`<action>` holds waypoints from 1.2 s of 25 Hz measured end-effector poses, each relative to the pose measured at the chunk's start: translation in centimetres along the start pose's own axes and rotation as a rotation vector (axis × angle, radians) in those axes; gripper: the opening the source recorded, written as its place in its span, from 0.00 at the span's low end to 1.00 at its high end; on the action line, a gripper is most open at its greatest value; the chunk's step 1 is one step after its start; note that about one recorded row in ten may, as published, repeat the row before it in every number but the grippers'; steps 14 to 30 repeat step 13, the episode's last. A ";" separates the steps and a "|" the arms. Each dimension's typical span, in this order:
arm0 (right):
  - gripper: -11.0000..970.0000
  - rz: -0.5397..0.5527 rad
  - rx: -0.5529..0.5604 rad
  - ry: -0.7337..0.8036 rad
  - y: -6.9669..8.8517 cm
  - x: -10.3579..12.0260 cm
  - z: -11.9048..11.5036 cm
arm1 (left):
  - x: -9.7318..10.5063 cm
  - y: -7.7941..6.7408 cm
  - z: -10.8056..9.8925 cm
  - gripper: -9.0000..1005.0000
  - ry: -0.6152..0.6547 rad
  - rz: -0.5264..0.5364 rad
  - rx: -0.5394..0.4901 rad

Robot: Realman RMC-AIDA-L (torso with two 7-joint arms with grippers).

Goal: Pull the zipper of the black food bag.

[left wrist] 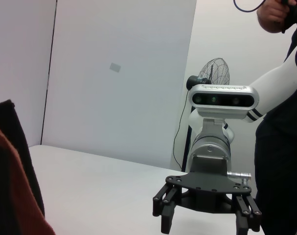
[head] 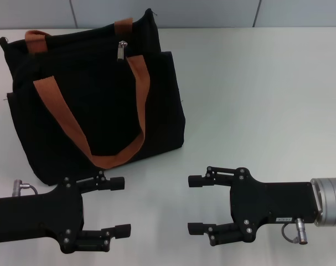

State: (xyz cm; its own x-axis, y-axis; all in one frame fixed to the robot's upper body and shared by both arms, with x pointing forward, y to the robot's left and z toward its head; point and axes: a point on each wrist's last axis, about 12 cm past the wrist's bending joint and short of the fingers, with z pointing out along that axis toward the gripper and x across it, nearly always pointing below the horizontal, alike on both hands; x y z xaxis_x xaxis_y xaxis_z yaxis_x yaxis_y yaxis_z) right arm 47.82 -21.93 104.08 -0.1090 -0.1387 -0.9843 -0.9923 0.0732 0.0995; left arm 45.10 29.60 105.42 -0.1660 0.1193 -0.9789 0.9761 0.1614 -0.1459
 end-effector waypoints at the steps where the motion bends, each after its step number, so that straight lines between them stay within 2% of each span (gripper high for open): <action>1: 0.84 0.000 0.000 0.000 0.0 0.0 0.0 | 0.0 0.0 0.0 0.83 0.000 0.000 0.000; 30: 0.84 0.001 0.002 -0.003 -0.1 -0.1 0.0 | 0.0 -0.2 -0.2 0.83 -0.004 0.004 0.004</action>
